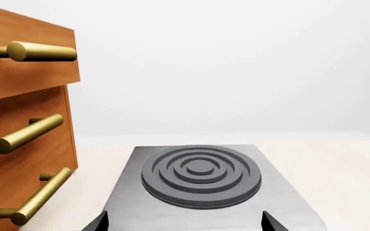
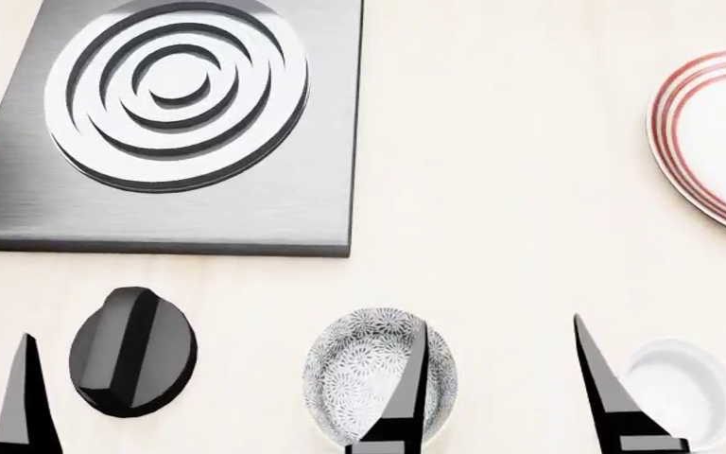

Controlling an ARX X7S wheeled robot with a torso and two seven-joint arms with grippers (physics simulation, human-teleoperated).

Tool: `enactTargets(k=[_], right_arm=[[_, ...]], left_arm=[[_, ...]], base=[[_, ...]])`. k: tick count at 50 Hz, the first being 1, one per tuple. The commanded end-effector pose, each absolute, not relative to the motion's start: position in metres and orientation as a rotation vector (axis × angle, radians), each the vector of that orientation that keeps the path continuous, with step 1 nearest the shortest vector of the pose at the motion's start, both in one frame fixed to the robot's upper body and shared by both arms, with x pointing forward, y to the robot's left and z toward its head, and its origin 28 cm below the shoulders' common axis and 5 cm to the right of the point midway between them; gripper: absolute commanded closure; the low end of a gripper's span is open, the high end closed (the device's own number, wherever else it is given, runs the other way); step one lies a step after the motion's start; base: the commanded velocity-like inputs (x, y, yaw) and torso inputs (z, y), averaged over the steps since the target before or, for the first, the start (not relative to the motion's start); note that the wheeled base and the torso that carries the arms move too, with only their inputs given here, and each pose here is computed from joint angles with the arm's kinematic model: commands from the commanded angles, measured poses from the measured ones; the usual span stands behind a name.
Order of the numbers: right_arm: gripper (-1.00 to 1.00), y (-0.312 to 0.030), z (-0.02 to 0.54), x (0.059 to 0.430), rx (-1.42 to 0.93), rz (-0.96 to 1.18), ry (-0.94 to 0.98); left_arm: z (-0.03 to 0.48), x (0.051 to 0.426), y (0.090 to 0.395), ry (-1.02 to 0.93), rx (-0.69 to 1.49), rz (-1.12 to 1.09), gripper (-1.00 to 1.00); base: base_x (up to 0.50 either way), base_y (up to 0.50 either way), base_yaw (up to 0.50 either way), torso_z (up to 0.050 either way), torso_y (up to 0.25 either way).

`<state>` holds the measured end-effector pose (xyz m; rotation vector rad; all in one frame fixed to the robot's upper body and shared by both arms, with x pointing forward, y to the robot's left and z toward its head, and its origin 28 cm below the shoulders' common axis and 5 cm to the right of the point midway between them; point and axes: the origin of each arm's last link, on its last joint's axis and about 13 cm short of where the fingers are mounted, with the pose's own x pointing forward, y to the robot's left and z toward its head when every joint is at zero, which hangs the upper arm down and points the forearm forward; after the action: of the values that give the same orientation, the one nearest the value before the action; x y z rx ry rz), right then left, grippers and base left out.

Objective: Pick the akita bowl next to the ramekin and place it on the plate.

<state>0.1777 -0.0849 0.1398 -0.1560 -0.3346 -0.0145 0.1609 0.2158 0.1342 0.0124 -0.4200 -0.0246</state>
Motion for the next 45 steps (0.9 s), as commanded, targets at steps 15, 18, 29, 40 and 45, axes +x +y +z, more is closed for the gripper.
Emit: enactTargets(k=[15,18,29,40,45], right_arm=[[-1.0,-0.082,0.158,0.167,-0.093,0.068,-0.128],[-1.0,-0.082,0.16,0.166,-0.07,0.082,-0.099],[-1.0,-0.083,0.164,0.168,0.046,0.134,-0.005],[-1.0,-0.085,0.158,0.176,0.109,0.151,0.055],[-1.0,-0.085,0.153,0.181,0.126,0.15,0.071]], left_arm=[[0.131,0.159,0.214,-0.418,0.02,-0.038,-1.0],[0.132,0.158,0.214,-0.419,0.019,-0.038,-1.0],[0.132,0.157,0.214,-0.421,0.015,-0.04,-1.0],[0.132,0.158,0.214,-0.42,0.016,-0.039,-1.0],[0.131,0.158,0.214,-0.418,0.016,-0.04,-1.0]], base=[[0.0,0.0,0.0,0.0,0.0],[0.0,0.0,0.0,0.0,0.0],[0.0,0.0,0.0,0.0,0.0],[0.0,0.0,0.0,0.0,0.0],[0.0,0.0,0.0,0.0,0.0]])
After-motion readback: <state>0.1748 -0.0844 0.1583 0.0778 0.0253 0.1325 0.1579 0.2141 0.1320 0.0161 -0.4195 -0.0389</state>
